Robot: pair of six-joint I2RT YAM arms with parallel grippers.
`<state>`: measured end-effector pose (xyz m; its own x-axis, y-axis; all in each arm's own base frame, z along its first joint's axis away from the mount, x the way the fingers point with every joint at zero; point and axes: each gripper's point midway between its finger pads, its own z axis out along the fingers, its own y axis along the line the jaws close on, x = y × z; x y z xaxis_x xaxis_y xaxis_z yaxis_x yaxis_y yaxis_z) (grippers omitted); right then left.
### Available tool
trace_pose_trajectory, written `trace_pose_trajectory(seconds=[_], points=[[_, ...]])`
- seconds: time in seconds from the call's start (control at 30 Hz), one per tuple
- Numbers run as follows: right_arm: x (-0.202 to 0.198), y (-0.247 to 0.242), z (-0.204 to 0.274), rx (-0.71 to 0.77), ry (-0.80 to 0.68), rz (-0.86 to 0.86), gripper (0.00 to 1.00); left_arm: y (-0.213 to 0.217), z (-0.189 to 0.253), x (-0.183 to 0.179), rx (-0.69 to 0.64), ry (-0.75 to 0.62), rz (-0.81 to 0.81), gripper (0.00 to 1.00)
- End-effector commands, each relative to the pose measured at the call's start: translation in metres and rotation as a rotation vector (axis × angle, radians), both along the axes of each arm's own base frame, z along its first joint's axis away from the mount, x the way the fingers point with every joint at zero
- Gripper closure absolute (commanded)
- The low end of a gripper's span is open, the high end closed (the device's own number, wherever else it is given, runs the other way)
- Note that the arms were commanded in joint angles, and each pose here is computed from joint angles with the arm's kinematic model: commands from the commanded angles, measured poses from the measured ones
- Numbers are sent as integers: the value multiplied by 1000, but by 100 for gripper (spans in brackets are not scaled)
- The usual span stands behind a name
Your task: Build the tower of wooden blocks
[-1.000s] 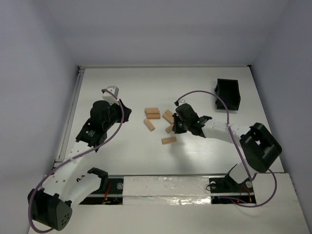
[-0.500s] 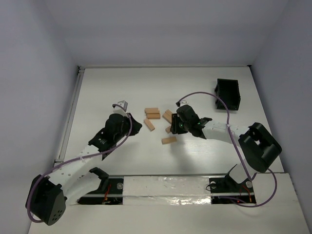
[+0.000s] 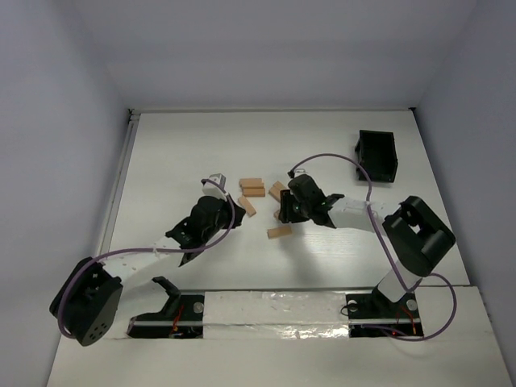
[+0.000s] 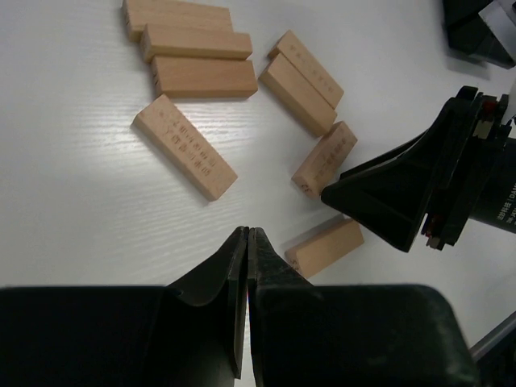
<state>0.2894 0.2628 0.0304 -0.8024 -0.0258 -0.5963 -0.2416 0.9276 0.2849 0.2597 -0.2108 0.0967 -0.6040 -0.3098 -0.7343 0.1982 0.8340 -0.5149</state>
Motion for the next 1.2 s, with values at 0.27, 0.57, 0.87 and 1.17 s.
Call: trace_pose_trajectory(seconds=[0.27, 0.57, 0.87, 1.17], points=[[16, 43, 8, 189, 24, -1, 54, -12, -21, 18, -5, -50, -2, 100], [17, 47, 26, 208, 3, 21, 57, -22, -37, 31, 36, -20, -4, 100], [13, 21, 52, 124, -64, 9, 30, -20, -52, 47, 81, 16, 32, 100], [25, 12, 58, 68, -114, -20, 29, -37, -57, 60, 78, 40, -1, 100]])
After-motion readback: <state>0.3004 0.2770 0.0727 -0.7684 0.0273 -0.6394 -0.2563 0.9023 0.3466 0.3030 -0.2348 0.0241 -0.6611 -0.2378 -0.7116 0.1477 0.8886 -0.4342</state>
